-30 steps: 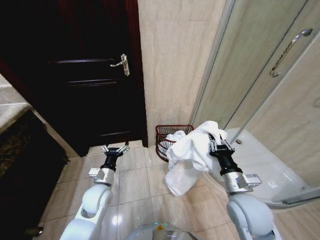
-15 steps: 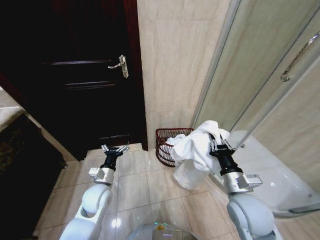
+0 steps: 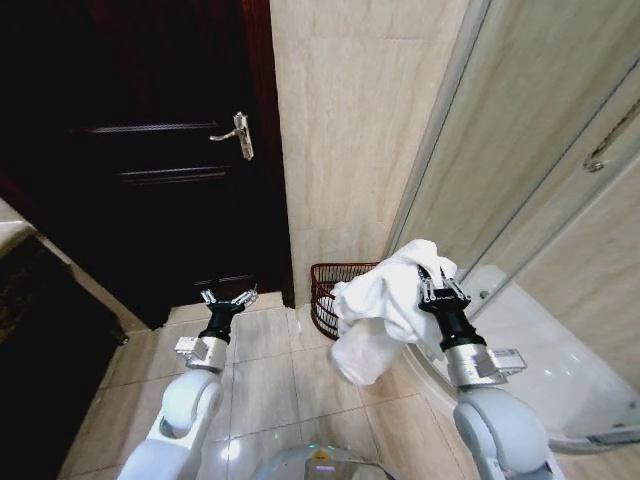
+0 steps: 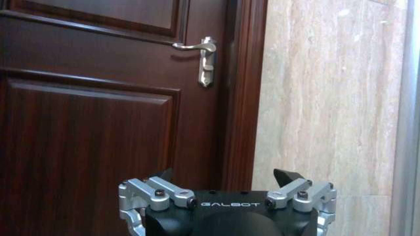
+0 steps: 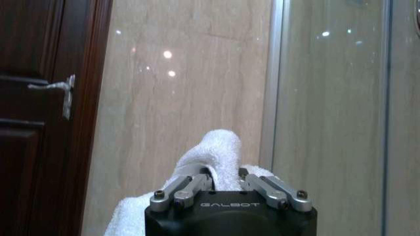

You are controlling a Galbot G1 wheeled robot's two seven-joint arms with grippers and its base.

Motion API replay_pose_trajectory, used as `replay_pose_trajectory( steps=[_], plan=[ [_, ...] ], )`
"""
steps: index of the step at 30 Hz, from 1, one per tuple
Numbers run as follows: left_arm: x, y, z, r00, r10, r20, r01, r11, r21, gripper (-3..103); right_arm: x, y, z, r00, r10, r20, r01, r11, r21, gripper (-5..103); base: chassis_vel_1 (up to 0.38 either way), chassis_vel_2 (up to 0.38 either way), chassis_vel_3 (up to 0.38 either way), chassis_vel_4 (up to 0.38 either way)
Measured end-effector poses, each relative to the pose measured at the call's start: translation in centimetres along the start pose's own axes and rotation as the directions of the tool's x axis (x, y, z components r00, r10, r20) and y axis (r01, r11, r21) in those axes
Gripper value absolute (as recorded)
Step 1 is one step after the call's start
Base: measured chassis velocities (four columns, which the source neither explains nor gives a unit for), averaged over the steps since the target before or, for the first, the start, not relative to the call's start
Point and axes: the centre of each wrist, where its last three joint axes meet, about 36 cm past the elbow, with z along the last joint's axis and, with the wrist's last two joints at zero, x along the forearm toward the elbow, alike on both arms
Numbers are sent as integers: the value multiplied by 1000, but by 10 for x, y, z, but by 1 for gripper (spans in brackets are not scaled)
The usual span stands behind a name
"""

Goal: Discard the used towel into the hamper.

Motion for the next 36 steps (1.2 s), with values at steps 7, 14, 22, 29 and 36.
replay_pose_trajectory(
  steps=[7,14,22,29,36],
  plan=[
    [13,2,1,1000,-19,-5,19,1000,-16,100,-28,-9,-14,998,-28,49,30,999,-40,16,0,0,0,0],
    [27,0,-5,999,-49,-14,49,998,-50,100,-75,-22,-35,982,-115,152,126,990,-63,16,0,0,0,0],
    [33,3,-2,997,-67,-33,65,996,-66,100,-107,-35,-50,965,-163,207,182,980,-76,16,0,0,0,0],
    [32,5,6,996,-76,-45,72,995,-68,100,-161,-39,-70,944,-218,248,244,967,-75,16,0,0,0,0],
    [28,8,11,996,-83,-44,80,994,-68,100,-216,-36,-87,931,-250,264,277,958,-69,16,0,0,0,0]
  ],
)
